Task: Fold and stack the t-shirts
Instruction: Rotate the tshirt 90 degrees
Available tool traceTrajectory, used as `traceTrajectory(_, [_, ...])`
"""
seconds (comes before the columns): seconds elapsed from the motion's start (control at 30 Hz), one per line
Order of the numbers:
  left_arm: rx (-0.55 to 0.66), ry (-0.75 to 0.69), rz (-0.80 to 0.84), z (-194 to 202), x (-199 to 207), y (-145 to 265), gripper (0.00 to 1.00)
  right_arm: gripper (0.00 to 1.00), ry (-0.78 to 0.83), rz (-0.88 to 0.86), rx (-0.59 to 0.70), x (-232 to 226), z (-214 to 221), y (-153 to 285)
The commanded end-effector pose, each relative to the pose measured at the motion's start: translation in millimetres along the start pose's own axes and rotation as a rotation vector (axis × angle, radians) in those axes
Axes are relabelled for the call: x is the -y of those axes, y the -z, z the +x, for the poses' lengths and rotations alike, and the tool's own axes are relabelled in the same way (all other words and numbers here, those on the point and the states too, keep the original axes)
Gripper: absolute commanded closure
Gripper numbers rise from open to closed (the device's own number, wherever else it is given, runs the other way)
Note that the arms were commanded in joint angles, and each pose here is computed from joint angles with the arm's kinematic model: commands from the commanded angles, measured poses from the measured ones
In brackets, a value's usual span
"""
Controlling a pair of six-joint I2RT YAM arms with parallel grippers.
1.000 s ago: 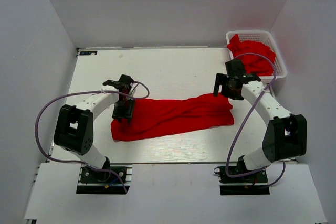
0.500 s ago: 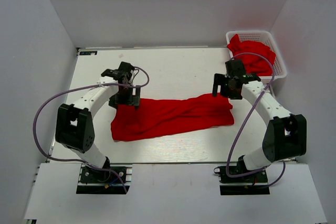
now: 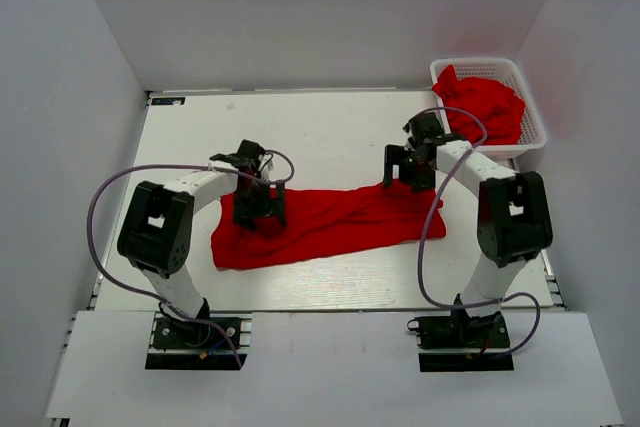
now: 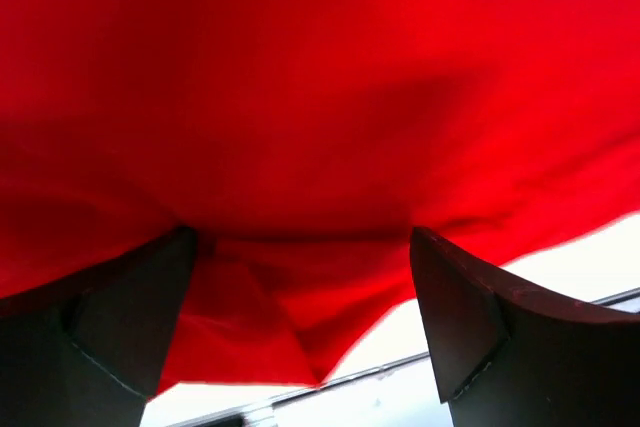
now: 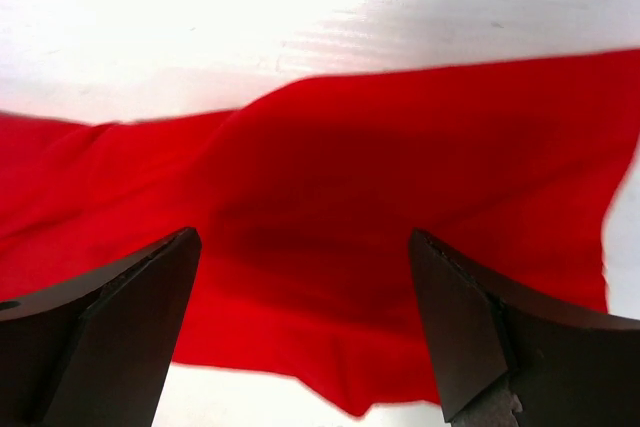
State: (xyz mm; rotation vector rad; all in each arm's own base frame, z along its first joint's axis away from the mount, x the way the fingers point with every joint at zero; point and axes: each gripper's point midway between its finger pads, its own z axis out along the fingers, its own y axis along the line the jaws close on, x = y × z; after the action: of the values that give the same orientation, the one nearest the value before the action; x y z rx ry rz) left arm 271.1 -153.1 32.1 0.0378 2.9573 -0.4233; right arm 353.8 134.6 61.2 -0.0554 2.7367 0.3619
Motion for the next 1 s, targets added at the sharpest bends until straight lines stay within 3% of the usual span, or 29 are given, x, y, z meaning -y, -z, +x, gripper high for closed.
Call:
traceTrajectory(0.0, [0.032,0.071,0.042,-14,3,-16,0.00,0.10,0.007,-0.012,0.033,-5,-18,-13])
traceTrajectory(0.33, [-0.066,0.153,-0.162,14,-43,-45,0.00,0.10,-0.092,0.264,-0.042,66,-18,-78])
traceTrajectory(0.43, [-0.093,0.177,-0.208,21,-58,-50,0.00,0.11,-0.117,0.310,-0.029,81,-22,-79])
traceTrajectory(0.53, [-0.078,0.175,-0.250,0,-64,-53,0.00,0.11,-0.102,0.271,-0.005,76,-25,-68])
traceTrajectory(0.73, [0.090,0.124,-0.258,-136,-54,-61,0.00,0.09,-0.095,0.229,-0.084,65,16,-46])
traceTrajectory(0.77, [0.169,0.088,-0.233,-186,-44,-68,0.00,0.09,-0.083,0.199,-0.080,54,21,-42])
traceTrajectory(0.8, [0.185,0.081,-0.231,-205,-45,-71,0.00,0.09,-0.087,0.186,-0.139,54,49,-47])
traceTrajectory(0.83, [0.335,0.046,-0.187,-267,-23,-43,0.00,0.09,-0.074,0.107,-0.150,32,57,-45])
traceTrajectory(0.87, [0.362,0.029,-0.161,-286,-17,-48,0.00,0.09,-0.058,0.077,-0.157,25,65,-43])
traceTrajectory(0.9, [0.355,0.027,-0.146,-296,-21,-85,0.00,0.09,-0.042,0.043,-0.205,19,84,-43])
traceTrajectory(0.97, [0.481,-0.025,0.011,-336,12,-80,0.00,0.09,0.087,-0.010,-0.266,-9,111,-42])
